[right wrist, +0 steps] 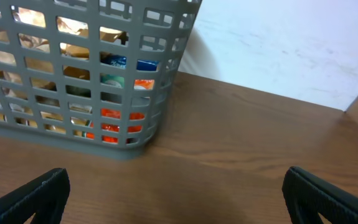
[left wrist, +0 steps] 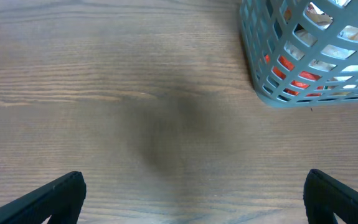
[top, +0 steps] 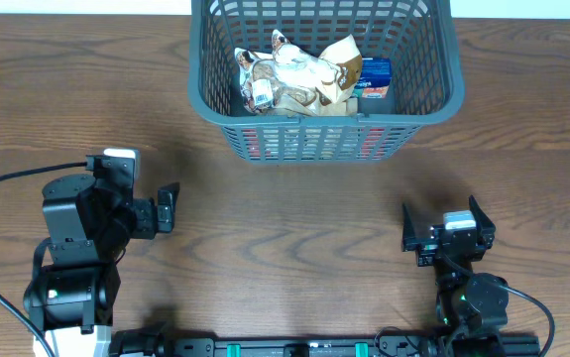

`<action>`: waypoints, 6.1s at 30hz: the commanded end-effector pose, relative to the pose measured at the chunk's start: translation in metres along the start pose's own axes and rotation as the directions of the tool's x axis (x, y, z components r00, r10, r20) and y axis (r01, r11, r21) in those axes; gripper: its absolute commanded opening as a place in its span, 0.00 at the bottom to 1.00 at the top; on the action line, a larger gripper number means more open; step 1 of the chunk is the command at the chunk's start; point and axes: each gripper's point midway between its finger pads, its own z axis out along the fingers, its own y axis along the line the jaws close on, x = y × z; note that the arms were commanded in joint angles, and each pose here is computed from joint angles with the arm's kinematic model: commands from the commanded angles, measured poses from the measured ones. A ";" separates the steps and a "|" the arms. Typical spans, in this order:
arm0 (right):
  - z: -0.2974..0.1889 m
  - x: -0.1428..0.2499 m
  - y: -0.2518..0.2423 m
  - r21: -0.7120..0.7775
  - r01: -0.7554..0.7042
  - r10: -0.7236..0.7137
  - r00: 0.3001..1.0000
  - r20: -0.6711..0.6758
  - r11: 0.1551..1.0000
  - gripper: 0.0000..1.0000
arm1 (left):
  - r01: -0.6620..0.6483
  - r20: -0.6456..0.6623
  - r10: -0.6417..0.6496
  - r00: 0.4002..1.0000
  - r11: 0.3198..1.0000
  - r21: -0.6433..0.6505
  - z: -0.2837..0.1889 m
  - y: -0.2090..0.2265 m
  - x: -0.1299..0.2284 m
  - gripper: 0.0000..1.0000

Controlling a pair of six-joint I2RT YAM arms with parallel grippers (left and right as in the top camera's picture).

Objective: Pack container

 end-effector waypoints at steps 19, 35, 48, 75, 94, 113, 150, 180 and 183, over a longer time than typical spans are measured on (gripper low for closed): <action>-0.003 0.004 -0.032 0.178 -0.238 0.237 0.971 0.024 0.955 0.99 | 0.011 0.009 -0.012 1.000 1.000 0.013 -0.001 -0.003 -0.002 0.99; -0.002 0.003 -0.029 0.164 -0.237 0.237 0.971 0.024 0.958 0.99 | 0.011 0.009 -0.012 1.000 1.000 0.013 -0.001 -0.003 -0.002 0.99; -0.002 0.003 -0.029 0.164 -0.237 0.237 0.971 0.024 0.958 0.99 | 0.011 0.009 -0.012 1.000 1.000 0.013 -0.001 -0.003 -0.002 0.98; -0.002 0.003 -0.029 0.164 -0.237 0.237 0.971 0.024 0.958 0.99 | -0.115 0.551 0.110 0.827 0.993 -0.025 -0.088 -0.027 -0.067 0.99; -0.002 0.003 -0.029 0.164 -0.237 0.237 0.971 0.024 0.958 0.99 | -0.059 0.811 0.074 0.580 0.997 -0.049 -0.049 -0.022 -0.017 0.99; -0.002 0.003 -0.029 0.164 -0.237 0.237 0.971 0.024 0.958 0.99 | 0.098 0.619 0.030 0.785 0.980 -0.171 0.009 0.015 0.039 0.99; -0.002 0.003 -0.029 0.164 -0.237 0.237 0.971 0.024 0.958 0.99 | -0.062 0.539 0.030 0.842 0.997 0.042 0.026 -0.034 0.058 0.99; -0.002 0.003 -0.029 0.164 -0.237 0.237 0.971 0.024 0.958 0.99 | -0.053 0.538 0.028 0.842 0.998 0.031 0.026 -0.031 0.058 0.99; -0.002 0.003 -0.029 0.164 -0.237 0.237 0.971 0.024 0.958 0.99 | -0.053 0.538 0.028 0.842 0.998 0.031 0.026 -0.031 0.058 0.99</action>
